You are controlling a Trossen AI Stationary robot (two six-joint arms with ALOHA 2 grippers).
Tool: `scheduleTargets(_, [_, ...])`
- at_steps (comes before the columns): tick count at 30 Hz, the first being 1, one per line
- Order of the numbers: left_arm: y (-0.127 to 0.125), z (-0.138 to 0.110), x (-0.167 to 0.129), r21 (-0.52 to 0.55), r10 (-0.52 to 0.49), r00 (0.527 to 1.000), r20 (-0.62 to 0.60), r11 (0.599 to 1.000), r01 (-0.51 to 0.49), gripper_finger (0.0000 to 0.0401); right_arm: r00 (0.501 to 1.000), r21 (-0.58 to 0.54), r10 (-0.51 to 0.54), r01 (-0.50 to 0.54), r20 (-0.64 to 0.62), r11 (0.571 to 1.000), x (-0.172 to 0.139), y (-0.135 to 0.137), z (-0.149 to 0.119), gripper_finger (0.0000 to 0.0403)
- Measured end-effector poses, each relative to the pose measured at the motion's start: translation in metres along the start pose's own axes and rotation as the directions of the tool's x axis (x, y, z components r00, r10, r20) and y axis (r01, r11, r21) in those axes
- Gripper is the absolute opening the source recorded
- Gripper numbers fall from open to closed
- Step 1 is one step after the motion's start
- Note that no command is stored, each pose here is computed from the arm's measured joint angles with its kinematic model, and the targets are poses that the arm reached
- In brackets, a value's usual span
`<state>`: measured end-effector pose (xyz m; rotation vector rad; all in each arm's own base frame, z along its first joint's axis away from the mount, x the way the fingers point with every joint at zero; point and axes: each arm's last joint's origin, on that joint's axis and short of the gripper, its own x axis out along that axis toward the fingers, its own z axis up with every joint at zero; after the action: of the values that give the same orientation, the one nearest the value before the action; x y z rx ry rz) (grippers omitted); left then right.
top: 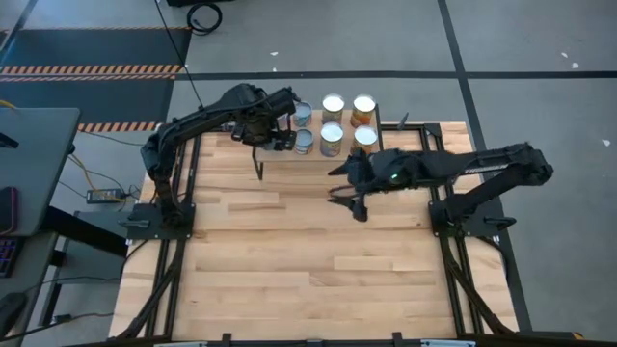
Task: Pick and place cans onto a shelf
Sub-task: Put the canned peas on the shelf
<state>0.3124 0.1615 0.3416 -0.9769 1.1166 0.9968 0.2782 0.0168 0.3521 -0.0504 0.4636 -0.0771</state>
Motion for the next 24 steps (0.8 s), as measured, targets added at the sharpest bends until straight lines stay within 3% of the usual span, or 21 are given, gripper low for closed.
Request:
scheduleTargets(6, [-0.003,0.003,0.005,-0.067,-0.008,1.000,0.009,0.998,0.009,0.0274,0.984,-0.161,0.013,0.015,0.176,0.987,-0.046,-0.009,0.027,0.0346])
scheduleTargets(12, [-0.004,0.004,0.005,-0.109,-0.018,1.000,0.016,0.994,0.019,0.0280,0.957,-0.208,0.026,0.036,0.288,0.978,-0.075,-0.017,0.035,0.0346])
scheduleTargets(18, [-0.002,0.006,0.005,-0.158,0.008,0.999,0.040,0.987,-0.001,0.0314,0.955,-0.212,0.024,0.041,0.297,0.977,-0.080,-0.019,0.035,0.0346])
scheduleTargets(24, [0.001,0.010,0.005,-0.167,0.007,0.999,0.049,0.986,0.001,0.0314,0.956,-0.206,0.003,0.060,0.294,0.977,-0.079,-0.021,0.035,0.0346])
